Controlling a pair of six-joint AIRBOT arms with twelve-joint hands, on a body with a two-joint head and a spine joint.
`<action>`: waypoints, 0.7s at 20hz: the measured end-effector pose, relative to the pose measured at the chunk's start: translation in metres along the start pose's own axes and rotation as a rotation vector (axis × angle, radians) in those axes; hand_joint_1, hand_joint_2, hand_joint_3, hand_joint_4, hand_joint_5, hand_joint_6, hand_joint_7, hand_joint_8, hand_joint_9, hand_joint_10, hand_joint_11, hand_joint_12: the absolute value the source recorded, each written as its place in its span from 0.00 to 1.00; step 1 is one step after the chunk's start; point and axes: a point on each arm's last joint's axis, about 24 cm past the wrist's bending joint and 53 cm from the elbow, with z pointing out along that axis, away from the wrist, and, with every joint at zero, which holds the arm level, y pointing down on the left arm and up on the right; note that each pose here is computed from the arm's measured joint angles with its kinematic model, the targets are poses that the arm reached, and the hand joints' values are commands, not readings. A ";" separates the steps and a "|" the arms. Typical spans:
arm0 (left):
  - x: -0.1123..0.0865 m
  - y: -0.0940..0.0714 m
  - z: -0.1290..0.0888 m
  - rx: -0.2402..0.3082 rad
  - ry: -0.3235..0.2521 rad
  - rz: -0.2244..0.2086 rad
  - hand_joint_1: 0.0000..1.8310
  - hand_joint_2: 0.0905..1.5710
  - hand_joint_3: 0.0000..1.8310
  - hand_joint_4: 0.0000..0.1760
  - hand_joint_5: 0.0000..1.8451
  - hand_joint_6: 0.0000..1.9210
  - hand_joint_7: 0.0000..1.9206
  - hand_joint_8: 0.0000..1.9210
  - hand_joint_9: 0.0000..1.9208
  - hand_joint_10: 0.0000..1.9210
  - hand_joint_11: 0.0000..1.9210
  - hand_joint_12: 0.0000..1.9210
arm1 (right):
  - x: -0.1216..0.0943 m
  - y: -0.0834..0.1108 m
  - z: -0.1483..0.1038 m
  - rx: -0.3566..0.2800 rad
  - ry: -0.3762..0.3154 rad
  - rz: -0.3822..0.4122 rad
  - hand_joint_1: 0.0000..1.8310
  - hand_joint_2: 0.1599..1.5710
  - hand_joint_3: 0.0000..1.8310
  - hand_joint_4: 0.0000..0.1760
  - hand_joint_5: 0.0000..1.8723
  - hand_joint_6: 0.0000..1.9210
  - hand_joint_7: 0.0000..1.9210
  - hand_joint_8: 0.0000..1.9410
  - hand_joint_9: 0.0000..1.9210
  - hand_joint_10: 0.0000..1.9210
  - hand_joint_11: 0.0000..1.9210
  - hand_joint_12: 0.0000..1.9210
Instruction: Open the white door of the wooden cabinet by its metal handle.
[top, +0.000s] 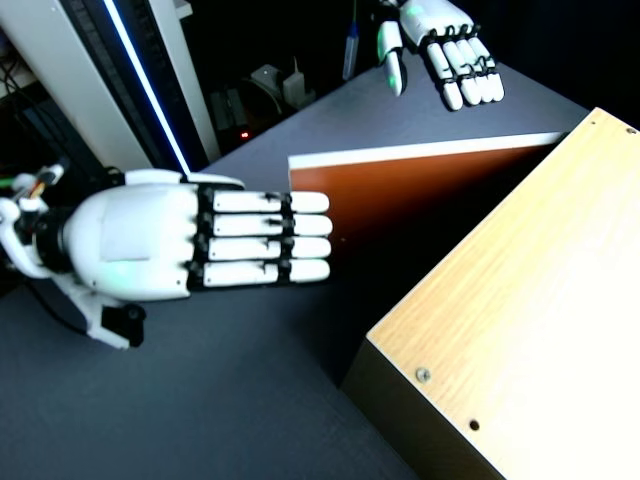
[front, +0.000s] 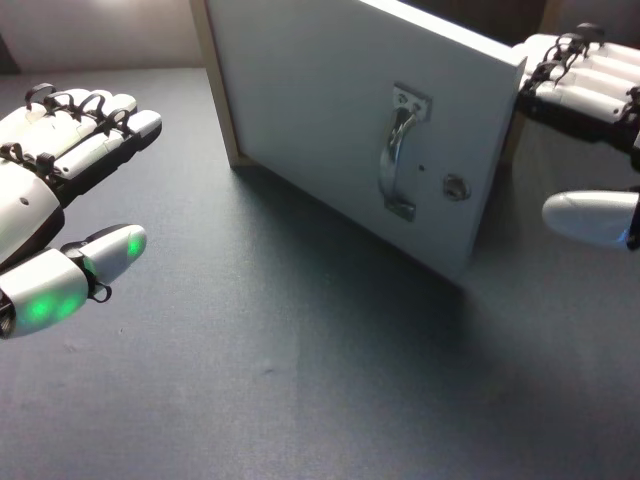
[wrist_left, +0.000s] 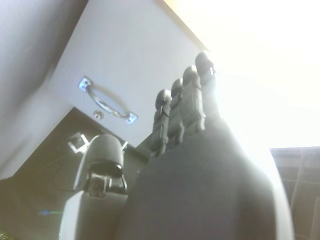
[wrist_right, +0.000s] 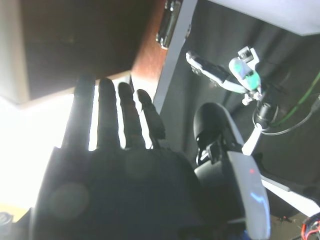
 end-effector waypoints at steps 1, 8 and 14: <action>0.000 0.001 0.000 -0.002 0.001 0.000 0.00 1.00 0.02 0.00 0.06 0.00 0.04 0.00 0.03 0.00 0.00 0.12 | 0.003 0.002 0.000 -0.008 0.012 0.000 0.00 0.87 0.00 0.00 0.00 0.00 0.00 0.00 0.00 0.00 0.00 0.00; 0.000 0.000 0.000 -0.001 -0.001 0.000 0.00 1.00 0.01 0.00 0.06 0.00 0.04 0.00 0.03 0.00 0.00 0.14 | 0.031 0.016 0.005 -0.064 0.089 0.032 0.00 0.92 0.01 0.00 0.00 0.00 0.00 0.00 0.00 0.00 0.00 0.00; -0.001 0.001 0.000 -0.005 -0.004 -0.001 0.00 1.00 0.02 0.00 0.06 0.00 0.04 0.00 0.03 0.00 0.00 0.14 | 0.052 0.037 0.015 -0.139 0.141 0.038 0.01 0.93 0.00 0.00 0.03 0.01 0.01 0.00 0.00 0.00 0.00 0.00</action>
